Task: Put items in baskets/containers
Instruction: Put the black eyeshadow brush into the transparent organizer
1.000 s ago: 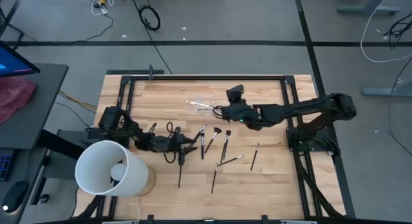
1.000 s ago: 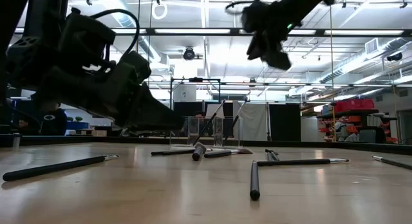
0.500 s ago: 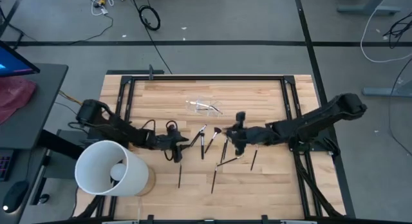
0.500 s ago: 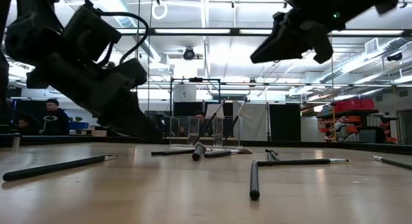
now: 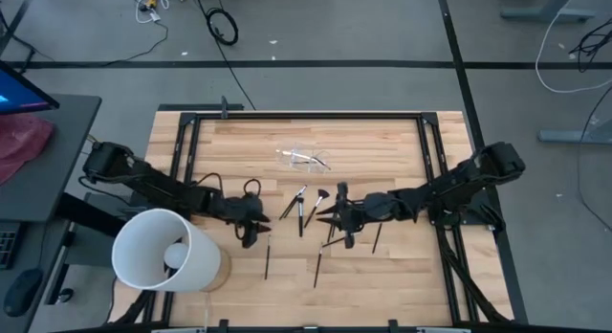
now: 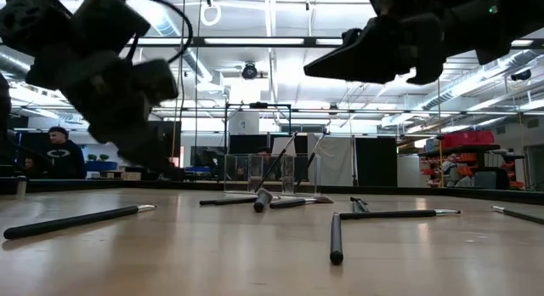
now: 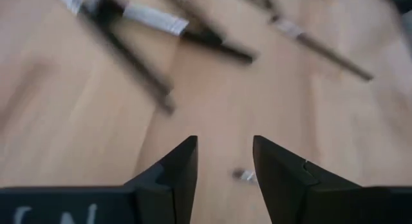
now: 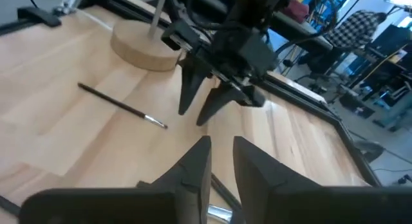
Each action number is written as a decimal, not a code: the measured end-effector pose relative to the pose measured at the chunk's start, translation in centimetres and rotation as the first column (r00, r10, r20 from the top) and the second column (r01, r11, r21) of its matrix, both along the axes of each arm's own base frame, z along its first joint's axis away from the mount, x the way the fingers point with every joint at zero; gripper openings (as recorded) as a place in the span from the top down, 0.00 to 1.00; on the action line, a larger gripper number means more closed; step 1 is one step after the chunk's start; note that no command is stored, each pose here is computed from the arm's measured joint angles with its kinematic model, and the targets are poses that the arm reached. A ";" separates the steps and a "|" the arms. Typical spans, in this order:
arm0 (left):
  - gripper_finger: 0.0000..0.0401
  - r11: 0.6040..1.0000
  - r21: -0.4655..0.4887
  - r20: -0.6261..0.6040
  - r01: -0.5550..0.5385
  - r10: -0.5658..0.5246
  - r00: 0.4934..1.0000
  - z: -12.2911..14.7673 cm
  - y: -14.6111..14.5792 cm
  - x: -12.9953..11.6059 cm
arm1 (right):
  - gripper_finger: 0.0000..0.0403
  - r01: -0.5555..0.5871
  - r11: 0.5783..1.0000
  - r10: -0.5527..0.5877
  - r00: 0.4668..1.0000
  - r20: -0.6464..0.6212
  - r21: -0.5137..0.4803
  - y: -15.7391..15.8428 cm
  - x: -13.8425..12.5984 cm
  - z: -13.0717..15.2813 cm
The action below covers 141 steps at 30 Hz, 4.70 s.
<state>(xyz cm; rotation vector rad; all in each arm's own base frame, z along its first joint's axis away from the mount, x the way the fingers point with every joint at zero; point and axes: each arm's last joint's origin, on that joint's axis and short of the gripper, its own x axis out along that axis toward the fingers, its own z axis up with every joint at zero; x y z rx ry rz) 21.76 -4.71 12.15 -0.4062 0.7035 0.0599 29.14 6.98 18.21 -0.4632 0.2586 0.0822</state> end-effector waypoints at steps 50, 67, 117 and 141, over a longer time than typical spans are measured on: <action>0.64 0.998 0.031 0.027 -0.060 0.059 0.998 -2.9 -3.9 0.2 | 0.83 0.061 0.998 -0.062 0.998 0.033 0.029 -1.7 0.4 0.3; 0.64 0.995 0.012 0.027 -0.100 0.099 0.995 -3.0 -4.3 -0.1 | 0.83 0.054 0.998 -0.055 0.998 0.032 0.030 -1.6 0.4 0.3; 0.64 0.731 0.455 0.182 -0.509 0.483 0.857 -1.5 -0.5 -1.3 | 0.63 -0.586 0.804 0.590 0.763 -0.263 0.104 -1.9 19.5 -8.2; 0.64 0.733 0.456 0.179 -0.505 0.480 0.859 -1.5 -0.5 -1.3 | 0.82 -0.544 0.818 0.573 0.744 -0.344 0.186 -3.8 19.4 -11.5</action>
